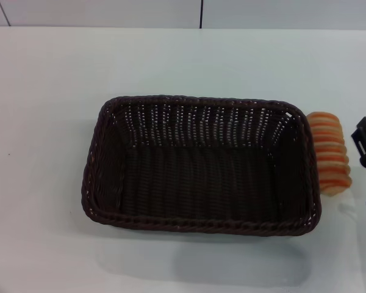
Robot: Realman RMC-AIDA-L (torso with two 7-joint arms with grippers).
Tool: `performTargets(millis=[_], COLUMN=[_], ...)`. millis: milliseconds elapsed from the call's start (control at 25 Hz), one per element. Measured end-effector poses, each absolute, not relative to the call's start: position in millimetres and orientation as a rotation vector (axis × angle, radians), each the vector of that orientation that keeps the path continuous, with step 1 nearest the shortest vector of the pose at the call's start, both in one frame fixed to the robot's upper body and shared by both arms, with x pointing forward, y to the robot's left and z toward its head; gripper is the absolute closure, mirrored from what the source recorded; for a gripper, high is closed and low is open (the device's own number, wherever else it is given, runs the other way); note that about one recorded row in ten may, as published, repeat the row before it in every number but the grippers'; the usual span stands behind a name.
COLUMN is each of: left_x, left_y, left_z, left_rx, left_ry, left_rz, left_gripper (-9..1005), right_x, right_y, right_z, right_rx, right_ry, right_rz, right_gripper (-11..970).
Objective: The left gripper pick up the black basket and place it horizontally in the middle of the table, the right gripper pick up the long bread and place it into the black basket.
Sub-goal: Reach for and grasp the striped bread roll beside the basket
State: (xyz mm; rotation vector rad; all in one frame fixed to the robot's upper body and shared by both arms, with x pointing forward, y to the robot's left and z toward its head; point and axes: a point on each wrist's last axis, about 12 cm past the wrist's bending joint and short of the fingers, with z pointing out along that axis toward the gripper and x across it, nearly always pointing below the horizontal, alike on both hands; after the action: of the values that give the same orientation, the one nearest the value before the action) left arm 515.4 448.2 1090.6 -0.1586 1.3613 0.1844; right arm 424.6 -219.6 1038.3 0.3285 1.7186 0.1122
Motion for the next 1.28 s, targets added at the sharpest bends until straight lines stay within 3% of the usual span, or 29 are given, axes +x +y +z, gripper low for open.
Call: performTargets(millis=[1280], left_x=[510.4], left_y=[447.9], left_z=[1087.1], left_rx=[-0.166], left_ry=[1.367], left_rz=[0.184], left_gripper=[177], right_x=[428.3], right_y=[-200.4], right_z=[1011.1], right_rx=[0.193], right_ry=[1.89], right_rz=[0.212], right_gripper=[231])
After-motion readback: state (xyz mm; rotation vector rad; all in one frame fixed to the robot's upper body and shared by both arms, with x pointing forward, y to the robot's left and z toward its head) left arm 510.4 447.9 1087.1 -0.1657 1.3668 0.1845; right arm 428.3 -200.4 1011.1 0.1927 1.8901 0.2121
